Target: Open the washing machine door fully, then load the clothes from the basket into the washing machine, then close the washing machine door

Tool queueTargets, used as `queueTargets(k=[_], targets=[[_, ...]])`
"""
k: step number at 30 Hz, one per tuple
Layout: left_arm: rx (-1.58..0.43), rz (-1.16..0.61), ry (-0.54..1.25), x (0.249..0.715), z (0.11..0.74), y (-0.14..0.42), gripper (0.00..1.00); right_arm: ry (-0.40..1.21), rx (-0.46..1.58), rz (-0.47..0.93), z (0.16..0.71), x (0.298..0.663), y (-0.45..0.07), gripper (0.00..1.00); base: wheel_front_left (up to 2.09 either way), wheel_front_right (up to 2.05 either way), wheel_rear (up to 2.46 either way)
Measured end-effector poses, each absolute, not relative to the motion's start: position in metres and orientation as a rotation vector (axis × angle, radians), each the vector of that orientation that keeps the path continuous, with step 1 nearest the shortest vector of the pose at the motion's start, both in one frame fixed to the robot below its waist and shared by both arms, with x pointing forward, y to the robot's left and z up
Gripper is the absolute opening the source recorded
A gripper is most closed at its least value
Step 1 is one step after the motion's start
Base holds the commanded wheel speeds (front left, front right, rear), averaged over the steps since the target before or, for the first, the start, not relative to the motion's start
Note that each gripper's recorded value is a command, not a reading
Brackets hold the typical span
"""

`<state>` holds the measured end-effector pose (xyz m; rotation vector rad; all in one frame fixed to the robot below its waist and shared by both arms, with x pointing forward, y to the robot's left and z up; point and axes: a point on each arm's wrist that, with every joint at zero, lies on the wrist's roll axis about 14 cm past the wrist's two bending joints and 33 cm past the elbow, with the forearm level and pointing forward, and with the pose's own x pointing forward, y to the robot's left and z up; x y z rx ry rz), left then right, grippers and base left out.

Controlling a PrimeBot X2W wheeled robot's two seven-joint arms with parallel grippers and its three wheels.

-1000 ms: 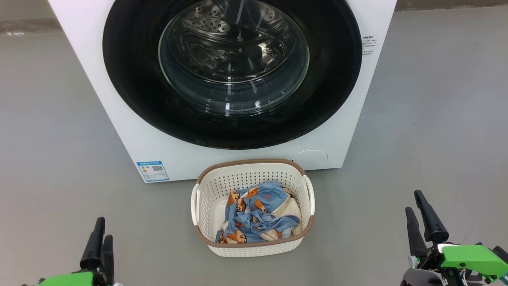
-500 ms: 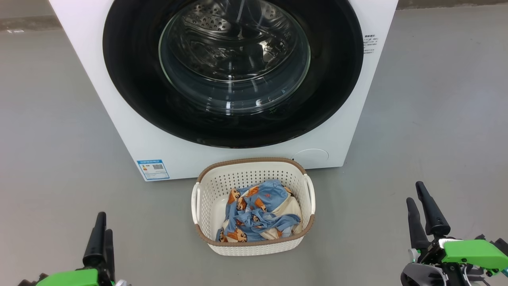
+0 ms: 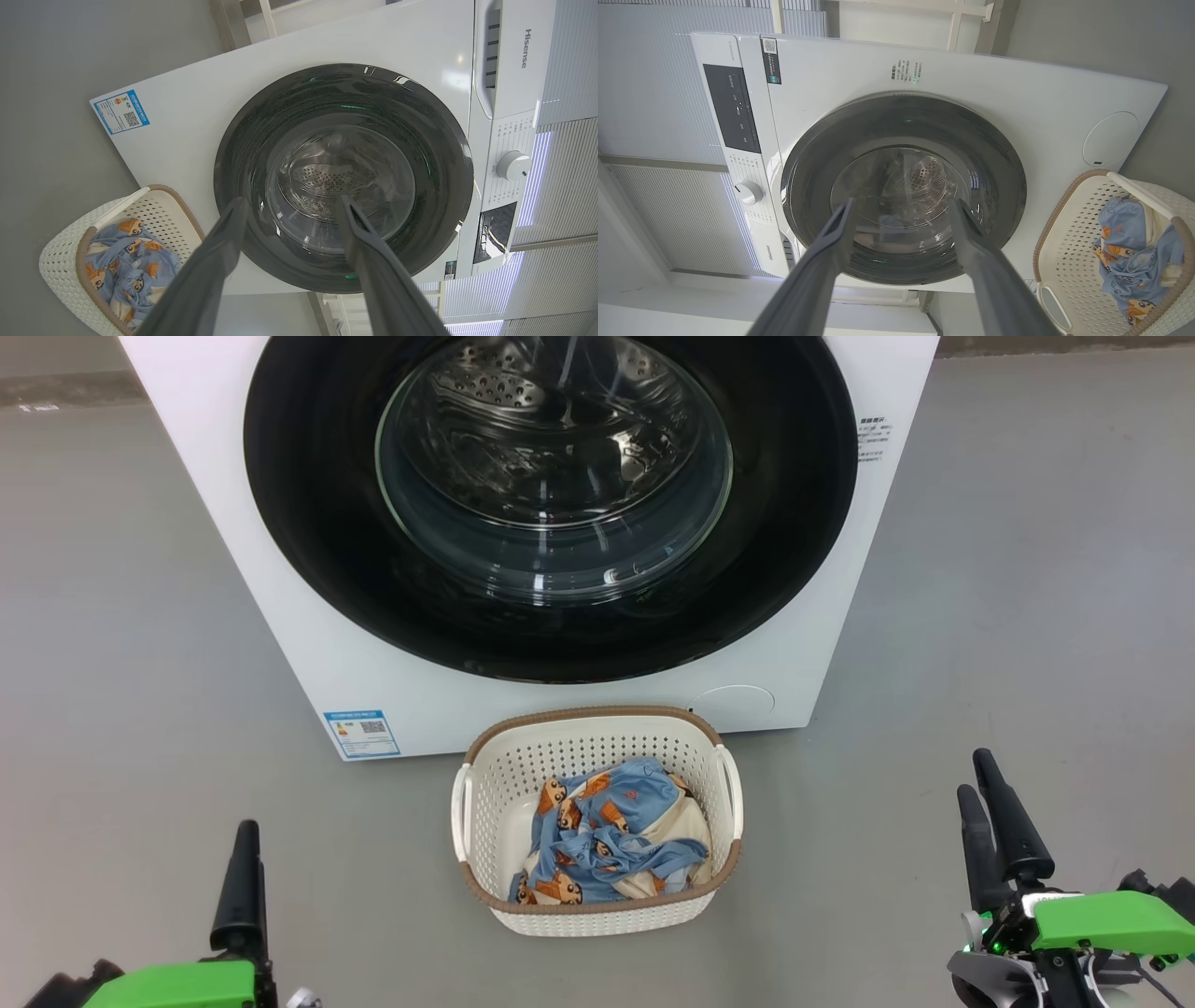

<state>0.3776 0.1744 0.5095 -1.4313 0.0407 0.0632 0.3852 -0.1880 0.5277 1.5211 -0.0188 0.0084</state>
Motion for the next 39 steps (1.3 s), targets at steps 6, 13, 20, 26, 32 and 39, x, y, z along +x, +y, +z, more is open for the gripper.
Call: queueTargets(k=[6,13,20,26,32,39], targets=[[-1.373,0.047,0.026,0.381,0.515,0.172,1.00,-0.031,1.484,0.014,0.530,0.385,-0.187,1.00,0.00,0.00,0.00],[-1.247,0.024,0.015,0.381,0.519,0.167,1.00,-0.051,1.352,0.031,0.533,0.384,-0.190,1.00,0.00,0.00,0.00],[-1.141,0.009,-0.002,0.381,0.522,0.165,1.00,-0.078,1.227,0.046,0.538,0.384,-0.194,1.00,0.00,0.00,0.00],[-1.034,-0.001,-0.013,0.381,0.524,0.164,1.00,-0.099,1.134,0.061,0.543,0.385,-0.193,1.00,0.00,0.00,0.00],[-0.937,-0.011,-0.026,0.381,0.526,0.163,1.00,-0.124,1.022,0.067,0.547,0.386,-0.197,1.00,0.00,0.00,0.00],[-0.811,-0.024,-0.041,0.381,0.528,0.162,1.00,-0.137,0.844,0.093,0.551,0.386,-0.195,1.00,0.00,0.00,0.00]])
